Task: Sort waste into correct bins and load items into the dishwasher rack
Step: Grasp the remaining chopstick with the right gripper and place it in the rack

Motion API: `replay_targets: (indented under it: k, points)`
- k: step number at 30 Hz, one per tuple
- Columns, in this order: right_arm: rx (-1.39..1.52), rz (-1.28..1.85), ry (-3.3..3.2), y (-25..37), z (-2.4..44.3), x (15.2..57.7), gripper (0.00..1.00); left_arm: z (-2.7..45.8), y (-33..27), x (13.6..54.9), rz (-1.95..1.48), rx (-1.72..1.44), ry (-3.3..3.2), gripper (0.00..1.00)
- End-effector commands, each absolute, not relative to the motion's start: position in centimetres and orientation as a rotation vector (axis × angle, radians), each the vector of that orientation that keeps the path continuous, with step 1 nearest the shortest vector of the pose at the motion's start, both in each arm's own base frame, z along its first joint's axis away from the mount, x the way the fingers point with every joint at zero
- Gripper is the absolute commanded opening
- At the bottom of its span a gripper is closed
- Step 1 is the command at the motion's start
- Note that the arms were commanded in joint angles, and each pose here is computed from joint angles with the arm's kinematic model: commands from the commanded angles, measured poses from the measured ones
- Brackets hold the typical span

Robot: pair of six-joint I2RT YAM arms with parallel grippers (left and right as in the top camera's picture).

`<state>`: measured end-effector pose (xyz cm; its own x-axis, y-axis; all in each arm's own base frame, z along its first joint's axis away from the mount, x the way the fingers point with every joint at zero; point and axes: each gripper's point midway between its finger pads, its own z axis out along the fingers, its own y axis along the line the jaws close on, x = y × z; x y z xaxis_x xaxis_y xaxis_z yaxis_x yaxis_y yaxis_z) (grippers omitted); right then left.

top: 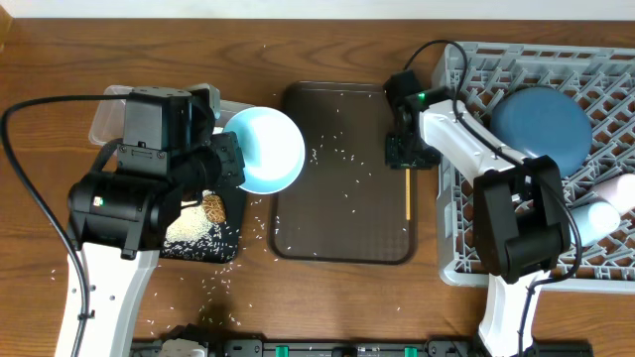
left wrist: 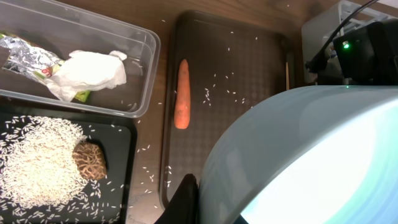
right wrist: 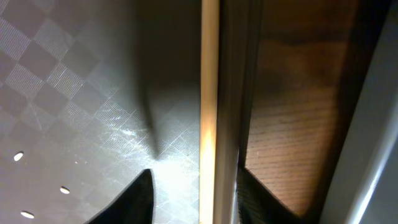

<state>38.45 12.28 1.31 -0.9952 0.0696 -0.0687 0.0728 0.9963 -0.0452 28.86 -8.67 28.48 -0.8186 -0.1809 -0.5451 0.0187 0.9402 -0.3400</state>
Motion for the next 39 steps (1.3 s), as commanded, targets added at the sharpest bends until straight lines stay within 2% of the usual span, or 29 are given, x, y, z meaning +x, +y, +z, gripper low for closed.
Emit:
replay_targets:
  k: [1, 7, 9, 12, 13, 15, 19, 21, 23, 26, 30, 34, 39]
  points:
    - [0.079, -0.049, 3.139, 12.8, -1.3, 37.6, 0.29, 29.0, -8.5, 29.0, -0.425, -0.095, 2.479, 0.06]
    - [0.037, -0.071, 3.094, 12.8, 0.1, 38.3, 0.34, 29.0, -8.5, 29.0, -0.426, -0.095, 2.479, 0.06]
    - [0.021, -0.058, 3.072, 12.9, 1.1, 38.6, 0.38, 29.0, -8.5, 29.1, -0.425, -0.095, 2.479, 0.06]
    - [0.031, -0.054, 3.087, 12.7, 1.4, 38.2, 0.38, 29.0, -8.5, 29.1, -0.425, -0.095, 2.478, 0.06]
    - [0.032, -0.058, 3.095, 12.6, 1.2, 38.0, 0.35, 29.0, -8.5, 29.1, -0.426, -0.095, 2.479, 0.06]
    - [0.032, -0.055, 3.109, 12.6, 0.6, 37.7, 0.23, 29.0, -8.5, 29.1, -0.425, -0.095, 2.479, 0.06]
    - [0.019, -0.039, 3.122, 13.0, -0.8, 37.2, 0.12, 29.0, -8.5, 29.1, -0.425, -0.095, 2.479, 0.06]
    - [0.020, -0.021, 3.126, 13.4, -1.5, 36.8, 0.01, 29.0, -8.5, 29.0, -0.426, -0.095, 2.480, 0.06]
    - [0.007, 0.006, 3.120, 13.8, -1.3, 37.0, 0.01, 29.0, -8.5, 29.0, -0.425, -0.095, 2.481, 0.06]
    - [-0.055, 0.123, 3.086, 15.0, 1.3, 38.0, 0.01, 29.0, -8.5, 29.0, -0.425, -0.095, 2.483, 0.06]
    - [-0.104, 0.313, 2.984, 15.7, 7.6, 39.4, 0.01, 29.0, -8.5, 29.0, -0.425, -0.095, 2.483, 0.06]
    - [-0.022, 0.342, 2.850, 12.9, 13.9, 40.7, 0.01, 29.0, -8.5, 29.0, -0.425, -0.095, 2.483, 0.06]
    - [0.058, 0.289, 2.763, 7.2, 18.3, 40.3, 0.01, 29.0, -8.5, 29.0, -0.425, -0.095, 2.482, 0.06]
